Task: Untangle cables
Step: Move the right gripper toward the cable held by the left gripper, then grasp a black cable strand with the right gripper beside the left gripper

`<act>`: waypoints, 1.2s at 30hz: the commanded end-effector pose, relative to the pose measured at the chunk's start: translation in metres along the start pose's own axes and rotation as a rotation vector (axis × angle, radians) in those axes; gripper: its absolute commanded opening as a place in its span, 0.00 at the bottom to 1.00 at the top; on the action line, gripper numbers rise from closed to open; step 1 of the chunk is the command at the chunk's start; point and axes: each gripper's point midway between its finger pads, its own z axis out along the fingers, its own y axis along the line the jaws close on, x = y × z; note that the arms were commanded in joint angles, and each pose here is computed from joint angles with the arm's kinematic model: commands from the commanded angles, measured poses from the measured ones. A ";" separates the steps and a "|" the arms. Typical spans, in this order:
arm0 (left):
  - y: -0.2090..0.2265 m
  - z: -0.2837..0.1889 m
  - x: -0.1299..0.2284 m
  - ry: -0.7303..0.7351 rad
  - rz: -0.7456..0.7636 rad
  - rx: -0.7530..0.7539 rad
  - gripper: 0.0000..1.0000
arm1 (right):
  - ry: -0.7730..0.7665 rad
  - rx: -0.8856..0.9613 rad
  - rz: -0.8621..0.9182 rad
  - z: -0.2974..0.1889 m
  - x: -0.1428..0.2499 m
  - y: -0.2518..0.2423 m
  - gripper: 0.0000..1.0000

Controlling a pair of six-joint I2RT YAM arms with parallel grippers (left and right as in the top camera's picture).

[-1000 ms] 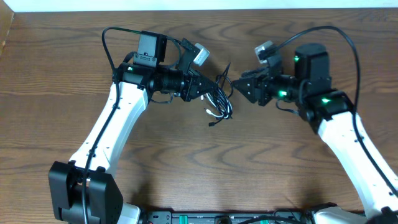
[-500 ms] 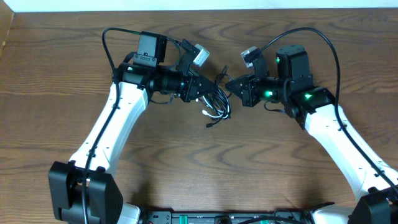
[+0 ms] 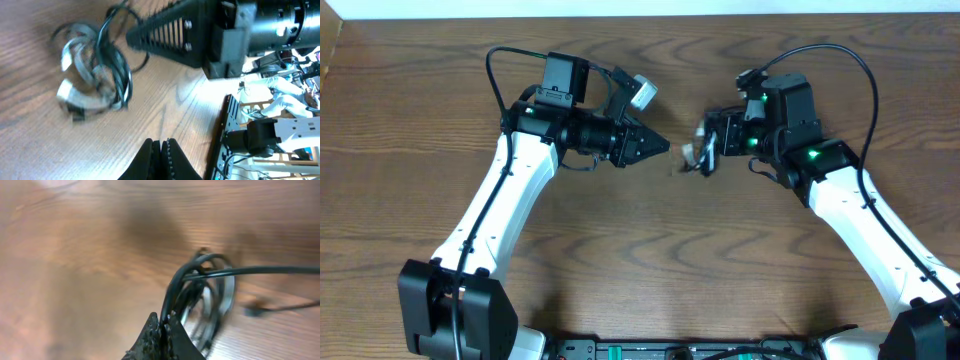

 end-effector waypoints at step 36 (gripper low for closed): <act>0.020 -0.001 -0.029 -0.086 0.016 -0.099 0.47 | 0.112 -0.839 -0.228 -0.058 0.012 0.134 0.01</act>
